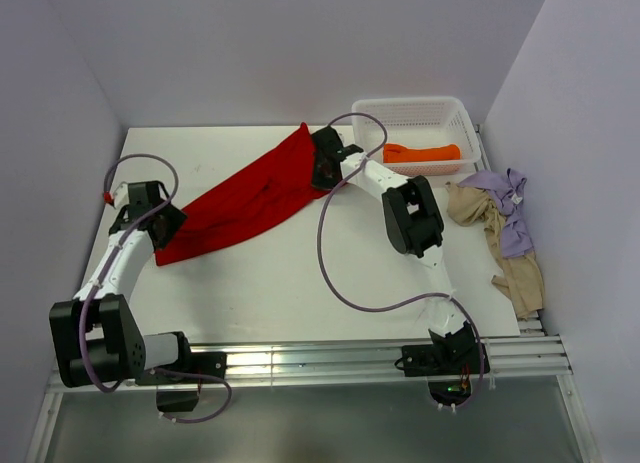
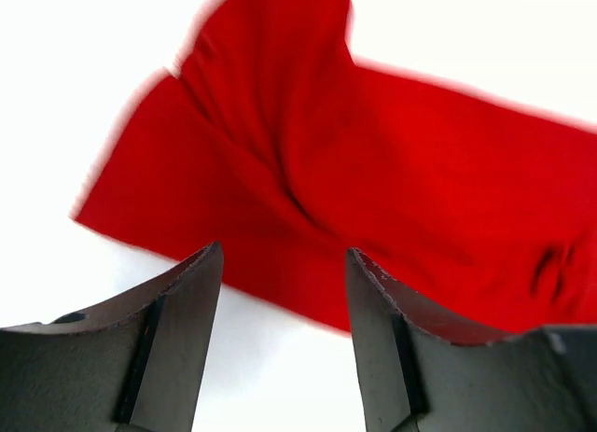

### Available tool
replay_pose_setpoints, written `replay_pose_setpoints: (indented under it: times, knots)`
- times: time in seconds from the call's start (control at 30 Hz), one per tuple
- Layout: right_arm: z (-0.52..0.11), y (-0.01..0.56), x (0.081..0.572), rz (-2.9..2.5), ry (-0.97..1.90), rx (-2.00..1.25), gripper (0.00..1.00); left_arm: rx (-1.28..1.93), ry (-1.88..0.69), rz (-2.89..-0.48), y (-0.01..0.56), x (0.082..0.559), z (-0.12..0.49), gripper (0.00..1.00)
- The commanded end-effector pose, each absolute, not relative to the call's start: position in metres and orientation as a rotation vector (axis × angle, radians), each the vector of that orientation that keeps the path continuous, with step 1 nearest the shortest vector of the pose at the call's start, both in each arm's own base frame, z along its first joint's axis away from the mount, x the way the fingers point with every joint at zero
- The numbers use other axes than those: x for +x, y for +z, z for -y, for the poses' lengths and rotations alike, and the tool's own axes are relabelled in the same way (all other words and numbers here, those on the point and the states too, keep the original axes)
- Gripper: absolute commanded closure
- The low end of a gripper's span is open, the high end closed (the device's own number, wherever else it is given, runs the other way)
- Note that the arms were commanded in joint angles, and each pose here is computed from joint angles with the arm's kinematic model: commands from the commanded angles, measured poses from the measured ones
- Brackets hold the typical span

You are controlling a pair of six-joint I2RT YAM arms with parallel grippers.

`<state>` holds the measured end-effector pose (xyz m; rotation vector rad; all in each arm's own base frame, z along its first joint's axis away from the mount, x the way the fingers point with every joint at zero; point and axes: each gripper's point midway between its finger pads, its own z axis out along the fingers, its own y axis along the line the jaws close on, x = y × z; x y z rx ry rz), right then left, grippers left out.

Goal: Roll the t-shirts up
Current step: Fold the tshirt

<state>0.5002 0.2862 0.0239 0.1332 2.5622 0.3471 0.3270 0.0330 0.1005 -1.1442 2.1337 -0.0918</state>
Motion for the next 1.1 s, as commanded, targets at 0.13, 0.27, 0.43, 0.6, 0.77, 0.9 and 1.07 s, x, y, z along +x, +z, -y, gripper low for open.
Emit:
replay_pose_setpoints:
  times: [0.13, 0.27, 0.43, 0.6, 0.77, 0.9, 1.07]
  knots:
    - [-0.291, 0.069, 0.507, -2.469, 0.41, 0.07, 0.91, -1.157, -0.155, -1.983, 0.116, 0.383, -0.067, 0.4]
    - [-0.293, 0.071, 0.508, -2.45, 0.425, 0.049, 0.93, -1.128, -0.146, -1.999, 0.113, 0.412, -0.074, 0.43]
    - [-0.291, 0.07, 0.509, -2.448, 0.413, 0.049, 1.0, -1.156, -0.091, -2.017, 0.098, 0.447, -0.088, 0.46]
    - [-0.293, 0.067, 0.508, -2.452, 0.427, 0.044, 1.0, -1.201, -0.049, -2.094, 0.061, 0.472, -0.095, 0.56]
    - [-0.289, 0.069, 0.508, -2.449, 0.401, 0.041, 1.0, -1.328, -0.039, -2.196, 0.025, 0.465, -0.093, 0.89]
    - [-0.282, 0.071, 0.511, -2.449, 0.358, 0.061, 1.0, -1.383, -0.015, -2.229, 0.01, 0.447, -0.095, 1.0]
    - [-0.273, 0.057, 0.516, -2.499, 0.324, 0.098, 1.0, -1.405, 0.049, -2.274, -0.003, 0.416, -0.095, 1.0]
